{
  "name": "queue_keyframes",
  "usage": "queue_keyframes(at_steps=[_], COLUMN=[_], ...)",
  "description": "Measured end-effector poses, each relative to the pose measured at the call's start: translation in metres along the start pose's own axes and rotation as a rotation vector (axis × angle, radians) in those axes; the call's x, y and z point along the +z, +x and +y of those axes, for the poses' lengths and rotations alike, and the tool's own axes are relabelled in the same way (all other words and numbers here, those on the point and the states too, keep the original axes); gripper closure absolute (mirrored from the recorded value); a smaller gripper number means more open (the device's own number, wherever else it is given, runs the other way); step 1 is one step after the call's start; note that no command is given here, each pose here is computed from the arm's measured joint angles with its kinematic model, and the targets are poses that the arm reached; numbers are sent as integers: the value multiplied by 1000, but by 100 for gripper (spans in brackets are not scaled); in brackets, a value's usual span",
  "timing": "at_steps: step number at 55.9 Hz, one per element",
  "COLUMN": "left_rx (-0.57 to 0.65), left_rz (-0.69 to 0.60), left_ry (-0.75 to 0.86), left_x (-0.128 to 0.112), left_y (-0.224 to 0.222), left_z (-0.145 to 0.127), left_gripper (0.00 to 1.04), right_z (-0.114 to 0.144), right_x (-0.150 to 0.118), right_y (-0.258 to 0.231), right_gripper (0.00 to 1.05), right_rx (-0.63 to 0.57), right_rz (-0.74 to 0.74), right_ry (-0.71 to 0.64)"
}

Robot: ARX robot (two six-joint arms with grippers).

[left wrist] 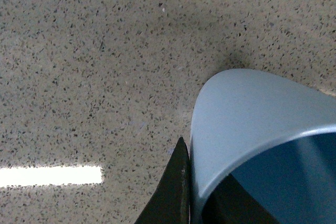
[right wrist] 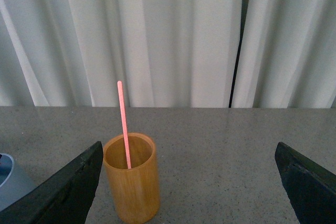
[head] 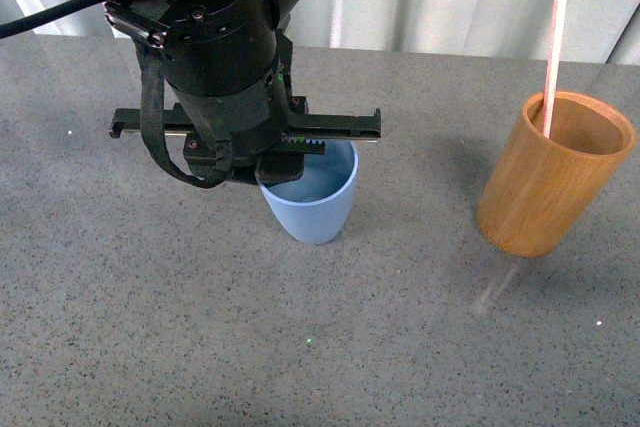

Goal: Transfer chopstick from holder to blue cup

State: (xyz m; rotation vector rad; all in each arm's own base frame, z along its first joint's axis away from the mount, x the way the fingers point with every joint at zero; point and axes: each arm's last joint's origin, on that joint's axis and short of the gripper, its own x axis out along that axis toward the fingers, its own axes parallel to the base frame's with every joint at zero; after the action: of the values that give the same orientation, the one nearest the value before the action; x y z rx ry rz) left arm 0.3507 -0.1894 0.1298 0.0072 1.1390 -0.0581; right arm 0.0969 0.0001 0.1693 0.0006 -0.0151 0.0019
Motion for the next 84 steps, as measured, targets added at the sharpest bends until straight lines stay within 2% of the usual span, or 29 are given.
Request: queue_keyframes(at_steps=[12,21,32,37,41,43,44,47,52,61,67,68,70,72,75,79,84], left_rx=[-25,-33,-62,-121,-170,-149,-93,-15,19,39,42,44,46,51,50,52,52], left_rz=[-19,-83,-286,-437,-592,-671,-794,-988,-1121,-1129,-1129,-1131,-1129,-1128,-1131,-1134,-1130], left_ry=[-5,-19,-60,-96,-113,-104,-104,-97,-69,-24,-16,-15,-16,-14,-11,-13,-12], left_x=[-1,0,19,25,18,13,8,-7,-30,-73,-93,-98,-106,-110,-118,-126,-141], left_y=[2,-11,-64,-105,-134,-140,-145,-149,-147,-136,-135,-134,-134,-133,-133,-133,-132], left_z=[-1,8,35,63,90,97,104,117,130,146,153,155,158,159,161,164,167], left_gripper=[73,52,23,5,7,9,15,25,40,70,90,95,101,101,101,101,101], right_z=[0,0,0,0,0,0,0,0,0,0,0,0,-1,-2,-4,-8,-18], right_x=[0,0,0,0,0,0,0,0,0,0,0,-1,-1,-1,-2,0,14], right_y=[0,0,0,0,0,0,0,0,0,0,0,0,1,2,6,12,26], right_gripper=[10,10,10,10,10,10,10,10,10,10,10,10,10,10,10,10,10], right_rx=[0,0,0,0,0,0,0,0,0,0,0,5,39,42,42,41,59], right_rz=[0,0,0,0,0,0,0,0,0,0,0,15,168,298,384,406,347], right_ry=[0,0,0,0,0,0,0,0,0,0,0,8,52,86,112,127,112])
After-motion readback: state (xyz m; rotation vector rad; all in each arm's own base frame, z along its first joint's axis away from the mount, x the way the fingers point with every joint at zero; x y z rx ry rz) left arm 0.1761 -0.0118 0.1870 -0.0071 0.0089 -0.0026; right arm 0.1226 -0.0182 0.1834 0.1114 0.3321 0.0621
